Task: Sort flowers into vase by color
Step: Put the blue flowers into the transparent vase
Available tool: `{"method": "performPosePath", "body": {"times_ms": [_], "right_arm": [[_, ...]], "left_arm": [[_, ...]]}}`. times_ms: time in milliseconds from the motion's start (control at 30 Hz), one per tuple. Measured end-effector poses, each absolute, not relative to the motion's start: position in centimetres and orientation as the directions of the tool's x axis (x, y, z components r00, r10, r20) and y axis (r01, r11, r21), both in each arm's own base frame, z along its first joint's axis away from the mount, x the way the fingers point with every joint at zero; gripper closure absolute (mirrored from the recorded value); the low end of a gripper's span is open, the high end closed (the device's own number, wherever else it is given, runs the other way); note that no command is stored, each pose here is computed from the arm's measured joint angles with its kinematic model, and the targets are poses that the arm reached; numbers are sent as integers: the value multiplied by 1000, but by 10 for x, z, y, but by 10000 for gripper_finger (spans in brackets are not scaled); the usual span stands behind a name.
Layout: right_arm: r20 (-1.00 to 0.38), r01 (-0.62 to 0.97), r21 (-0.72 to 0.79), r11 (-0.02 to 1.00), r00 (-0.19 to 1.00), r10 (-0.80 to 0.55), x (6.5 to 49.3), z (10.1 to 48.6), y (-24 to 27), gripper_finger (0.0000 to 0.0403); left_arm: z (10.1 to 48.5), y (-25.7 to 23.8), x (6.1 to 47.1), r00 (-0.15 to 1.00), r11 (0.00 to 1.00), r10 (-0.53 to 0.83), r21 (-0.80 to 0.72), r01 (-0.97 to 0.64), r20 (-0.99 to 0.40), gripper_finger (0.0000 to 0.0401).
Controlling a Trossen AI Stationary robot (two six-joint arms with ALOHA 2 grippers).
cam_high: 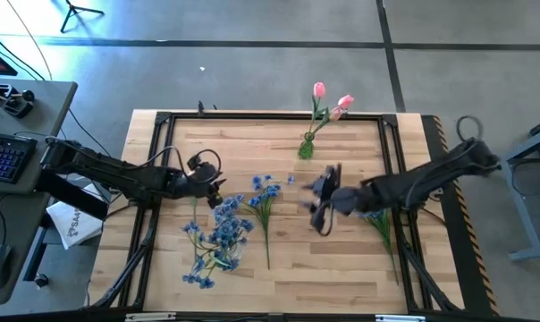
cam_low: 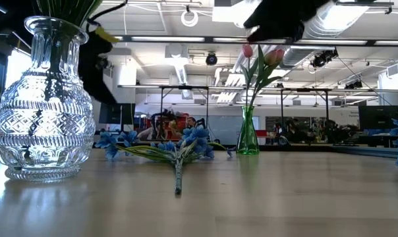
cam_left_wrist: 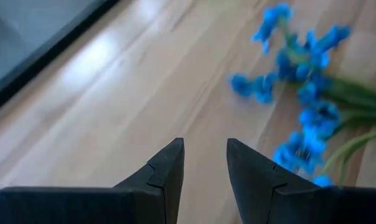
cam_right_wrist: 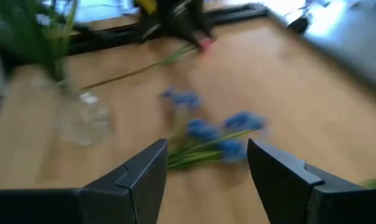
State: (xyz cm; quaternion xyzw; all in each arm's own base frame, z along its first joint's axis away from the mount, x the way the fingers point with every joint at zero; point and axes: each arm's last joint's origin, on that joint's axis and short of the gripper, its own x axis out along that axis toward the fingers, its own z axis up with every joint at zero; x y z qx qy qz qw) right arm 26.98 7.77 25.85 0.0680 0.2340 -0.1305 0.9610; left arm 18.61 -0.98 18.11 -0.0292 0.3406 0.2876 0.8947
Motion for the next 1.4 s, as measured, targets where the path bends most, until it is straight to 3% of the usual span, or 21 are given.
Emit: {"method": "performPosePath", "body": {"times_ms": [200, 467, 700, 967, 1233, 1400], "right_arm": [[-493, 180, 221, 959, 869, -49, 303, 199, 91, 186], [-762, 344, 141, 928, 636, -121, 368, 167, 88, 186], [-816, 385, 97, 918, 559, -148, 413, 153, 82, 186], [-871, 407, 71, 911, 471, -142, 423, 151, 76, 179], [-876, 417, 102, 903, 468, -118, 423, 151, 77, 104], [-870, 444, 94, 891, 473, -143, 422, 151, 78, 94]], "left_arm": [[174, -13, 176, 527, 795, 508, 135, -591, -681, 290], [175, -16, 175, 527, 775, 540, 143, -616, -657, 290], [175, -18, 175, 531, 767, 547, 133, -628, -647, 290], [175, -18, 174, 529, 757, 565, 144, -637, -633, 291], [176, -18, 174, 525, 744, 581, 146, -652, -622, 291], [177, -16, 174, 505, 699, 648, 184, -691, -569, 291]]}}
